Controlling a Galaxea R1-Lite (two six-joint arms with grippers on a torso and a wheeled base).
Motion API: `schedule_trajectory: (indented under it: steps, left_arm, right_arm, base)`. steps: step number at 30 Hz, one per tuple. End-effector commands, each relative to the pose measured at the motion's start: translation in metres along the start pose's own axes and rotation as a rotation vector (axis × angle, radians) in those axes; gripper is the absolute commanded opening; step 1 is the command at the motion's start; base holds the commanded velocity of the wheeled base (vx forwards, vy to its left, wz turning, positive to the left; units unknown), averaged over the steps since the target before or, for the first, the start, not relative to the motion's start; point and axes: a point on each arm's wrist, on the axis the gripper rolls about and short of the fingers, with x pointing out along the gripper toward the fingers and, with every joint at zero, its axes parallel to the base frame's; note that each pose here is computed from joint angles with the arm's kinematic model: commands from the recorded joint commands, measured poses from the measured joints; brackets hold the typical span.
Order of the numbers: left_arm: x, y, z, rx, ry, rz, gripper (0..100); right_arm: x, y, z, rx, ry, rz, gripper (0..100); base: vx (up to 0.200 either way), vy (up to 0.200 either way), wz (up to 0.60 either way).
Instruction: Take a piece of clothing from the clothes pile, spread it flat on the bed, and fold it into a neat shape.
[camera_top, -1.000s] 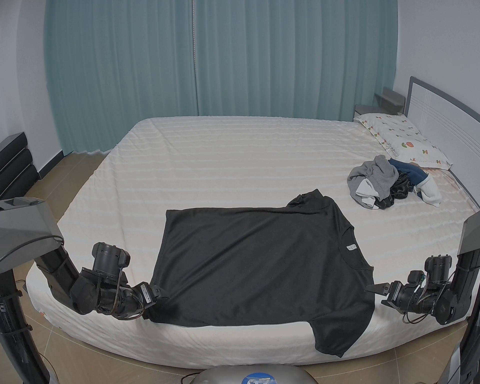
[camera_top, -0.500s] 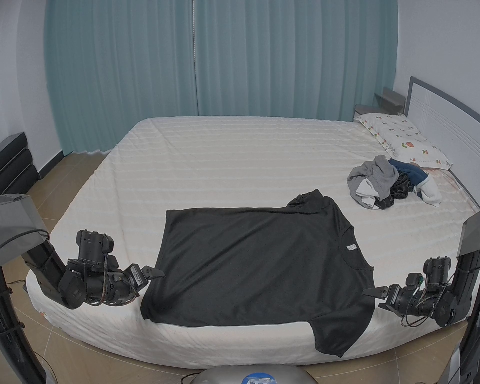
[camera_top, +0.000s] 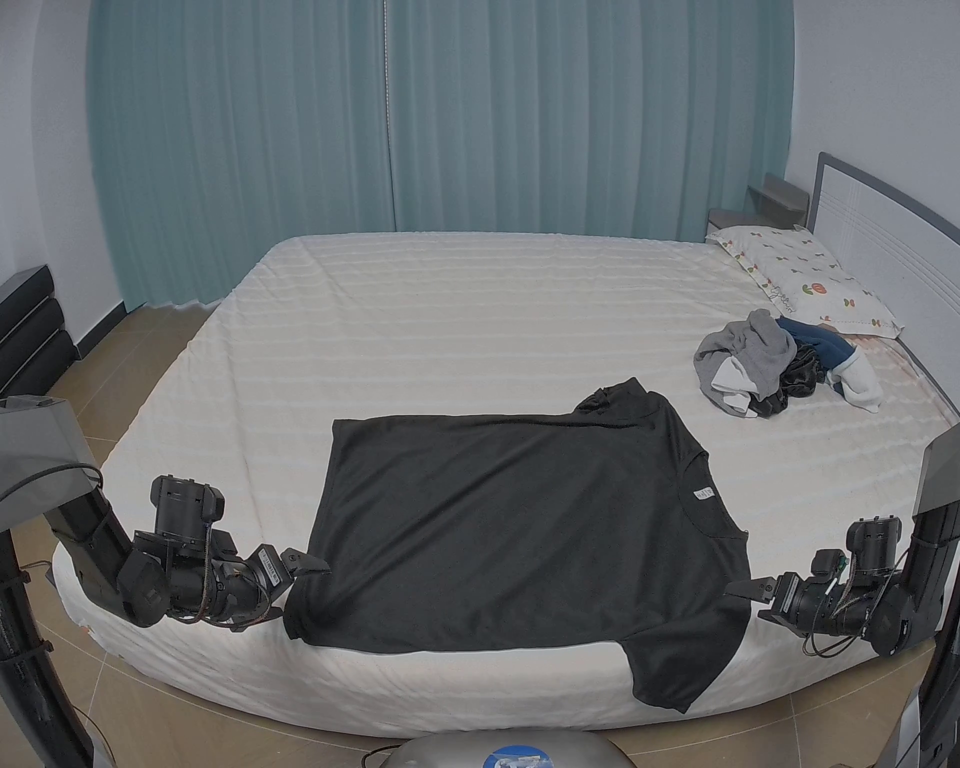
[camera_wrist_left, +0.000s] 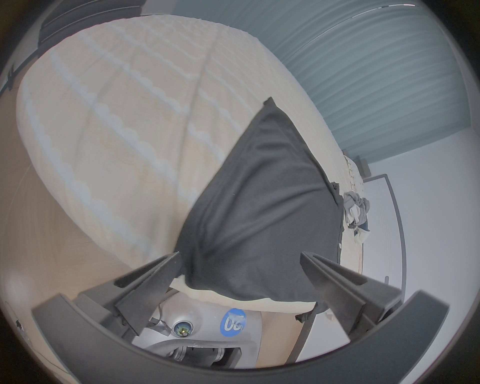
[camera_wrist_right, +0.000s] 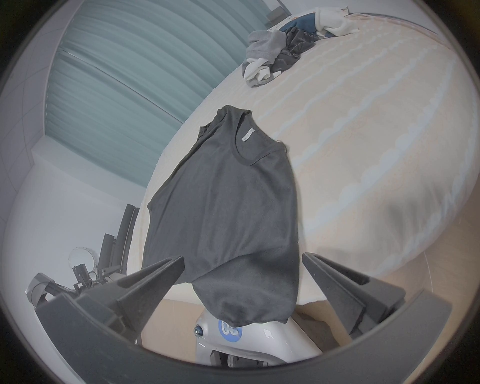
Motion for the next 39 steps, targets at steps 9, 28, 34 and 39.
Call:
schedule_trajectory:
  steps: [9, 28, 34, 39]
  left_arm:
    - [0.003, 0.009, -0.010, -0.015, 0.038, 0.041, 100]
    - [0.004, 0.006, -0.012, -0.020, 0.024, 0.023, 100]
    - [0.007, 0.005, -0.008, -0.050, -0.019, 0.033, 100]
    - [0.009, 0.005, -0.008, -0.053, -0.023, 0.030, 100]
  right_arm:
    - [-0.003, -0.003, -0.005, -0.048, 0.017, -0.020, 100]
    - [0.014, -0.012, -0.007, -0.096, 0.002, -0.060, 100]
    - [0.028, -0.010, -0.005, -0.083, -0.016, -0.038, 100]
    - [0.039, -0.010, -0.006, -0.083, -0.021, -0.062, 100]
  base:
    - [0.000, 0.000, 0.00]
    - [-0.095, 0.000, 0.00]
    - [0.000, 0.000, 0.00]
    - [0.000, 0.000, 0.00]
